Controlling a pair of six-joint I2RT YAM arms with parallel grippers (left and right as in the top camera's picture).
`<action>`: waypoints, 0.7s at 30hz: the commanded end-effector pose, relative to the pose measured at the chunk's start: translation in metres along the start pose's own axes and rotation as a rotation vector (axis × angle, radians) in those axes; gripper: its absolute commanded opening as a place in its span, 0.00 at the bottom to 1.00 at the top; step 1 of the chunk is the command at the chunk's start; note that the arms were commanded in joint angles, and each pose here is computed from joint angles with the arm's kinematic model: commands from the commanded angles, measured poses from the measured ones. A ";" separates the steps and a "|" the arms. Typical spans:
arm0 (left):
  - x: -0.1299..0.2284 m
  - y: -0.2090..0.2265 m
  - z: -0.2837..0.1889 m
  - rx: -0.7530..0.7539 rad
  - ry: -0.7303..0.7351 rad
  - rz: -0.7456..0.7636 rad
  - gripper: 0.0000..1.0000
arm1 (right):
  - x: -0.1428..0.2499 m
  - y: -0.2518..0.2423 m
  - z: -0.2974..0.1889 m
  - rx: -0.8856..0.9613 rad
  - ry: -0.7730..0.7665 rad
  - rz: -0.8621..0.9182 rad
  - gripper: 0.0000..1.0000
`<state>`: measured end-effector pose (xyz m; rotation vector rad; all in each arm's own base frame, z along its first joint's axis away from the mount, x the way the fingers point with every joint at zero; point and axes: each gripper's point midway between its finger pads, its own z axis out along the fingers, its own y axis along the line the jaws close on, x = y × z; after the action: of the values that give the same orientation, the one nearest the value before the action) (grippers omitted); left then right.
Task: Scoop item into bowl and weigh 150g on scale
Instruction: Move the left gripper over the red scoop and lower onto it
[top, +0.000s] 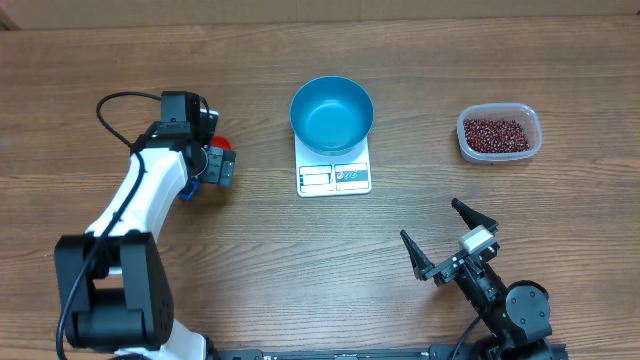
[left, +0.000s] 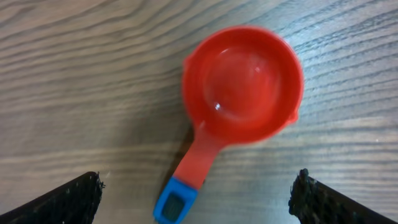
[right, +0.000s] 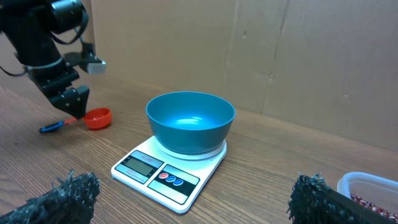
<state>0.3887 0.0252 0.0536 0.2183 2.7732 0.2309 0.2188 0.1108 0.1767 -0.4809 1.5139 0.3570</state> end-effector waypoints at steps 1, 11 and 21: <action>-0.005 -0.007 0.014 0.044 -0.002 0.064 1.00 | 0.002 -0.003 0.000 0.014 -0.004 -0.001 1.00; -0.011 -0.011 0.042 0.055 -0.015 0.098 0.96 | 0.002 -0.003 0.000 0.014 -0.004 -0.001 1.00; -0.010 -0.013 0.053 0.145 -0.031 0.058 0.86 | 0.002 -0.003 0.000 0.014 -0.004 -0.001 1.00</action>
<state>0.4105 0.0175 0.0071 0.3280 2.7664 0.1127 0.2188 0.1108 0.1767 -0.4806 1.5140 0.3573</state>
